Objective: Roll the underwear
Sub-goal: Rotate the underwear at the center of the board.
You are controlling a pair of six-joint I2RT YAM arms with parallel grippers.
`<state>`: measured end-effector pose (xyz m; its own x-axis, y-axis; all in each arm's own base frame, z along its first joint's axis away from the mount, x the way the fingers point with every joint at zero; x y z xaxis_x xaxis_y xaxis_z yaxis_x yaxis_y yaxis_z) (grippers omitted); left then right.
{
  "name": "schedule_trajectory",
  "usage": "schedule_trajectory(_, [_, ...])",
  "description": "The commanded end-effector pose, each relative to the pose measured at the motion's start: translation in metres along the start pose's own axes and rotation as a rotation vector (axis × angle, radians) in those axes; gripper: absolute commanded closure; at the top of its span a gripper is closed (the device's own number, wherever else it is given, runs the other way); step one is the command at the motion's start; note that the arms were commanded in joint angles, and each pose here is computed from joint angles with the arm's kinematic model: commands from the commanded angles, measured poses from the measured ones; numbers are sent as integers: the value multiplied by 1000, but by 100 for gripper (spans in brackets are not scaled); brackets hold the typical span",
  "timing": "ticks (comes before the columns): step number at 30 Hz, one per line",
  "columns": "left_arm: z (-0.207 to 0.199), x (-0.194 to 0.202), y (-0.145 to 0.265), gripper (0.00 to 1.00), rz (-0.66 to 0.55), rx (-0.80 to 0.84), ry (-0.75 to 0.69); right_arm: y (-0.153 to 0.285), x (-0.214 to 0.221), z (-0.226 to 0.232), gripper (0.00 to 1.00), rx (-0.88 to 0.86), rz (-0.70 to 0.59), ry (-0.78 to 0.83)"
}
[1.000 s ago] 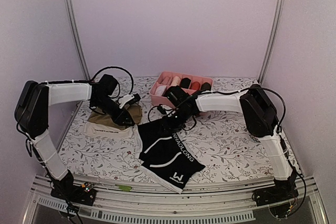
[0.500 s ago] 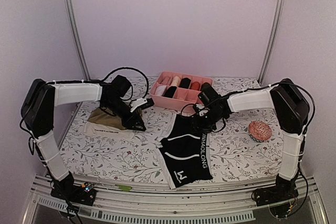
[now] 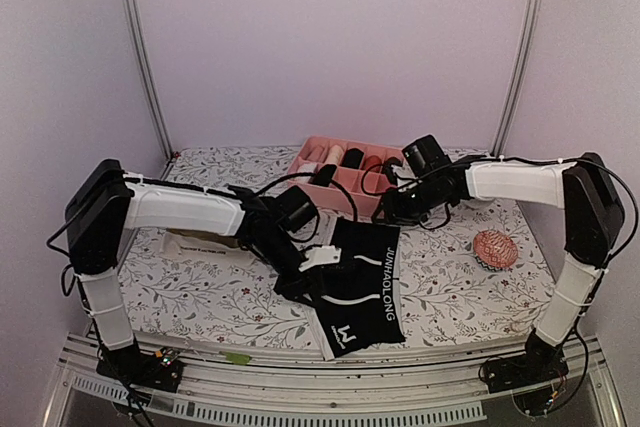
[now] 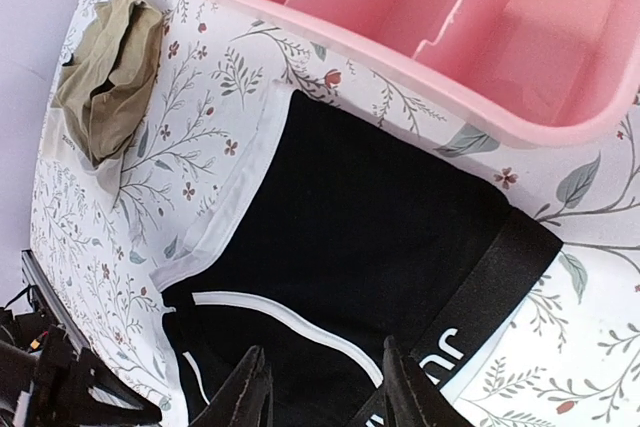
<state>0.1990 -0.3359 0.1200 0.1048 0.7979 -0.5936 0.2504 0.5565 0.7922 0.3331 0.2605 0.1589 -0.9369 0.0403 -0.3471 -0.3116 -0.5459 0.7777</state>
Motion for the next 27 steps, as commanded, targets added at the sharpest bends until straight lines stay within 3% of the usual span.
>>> schedule_trajectory(1, [-12,10,-35,64,58,46,-40,6,10,-7,61,5,28,8])
schedule_trajectory(6, [-11,41,-47,67,156,63,-12,10,20,-15,62,16,39,-1])
schedule_trajectory(14, [-52,84,-29,73,280,155,-121,22,24,-30,62,21,32,-1])
schedule_trajectory(19, [-46,48,0,66,116,168,-160,21,14,-40,61,19,9,5])
schedule_trajectory(23, [-8,17,33,61,-26,74,-148,11,8,-44,58,-11,18,29])
schedule_trajectory(27, [44,15,63,60,-124,-10,-62,-8,8,-48,56,-25,66,68])
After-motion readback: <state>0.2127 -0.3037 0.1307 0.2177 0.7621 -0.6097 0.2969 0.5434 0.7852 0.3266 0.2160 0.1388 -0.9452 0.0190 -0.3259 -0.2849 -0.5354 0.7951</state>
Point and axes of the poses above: each gripper's point midway between its finger pads, its own y axis back along the fingers, its own z axis along the line the jaws close on, x = y × z, the point moved 7 cm from there along y, back along the fingers, and after that the axes turned 9 degrees about -y, right-handed, at the moved point
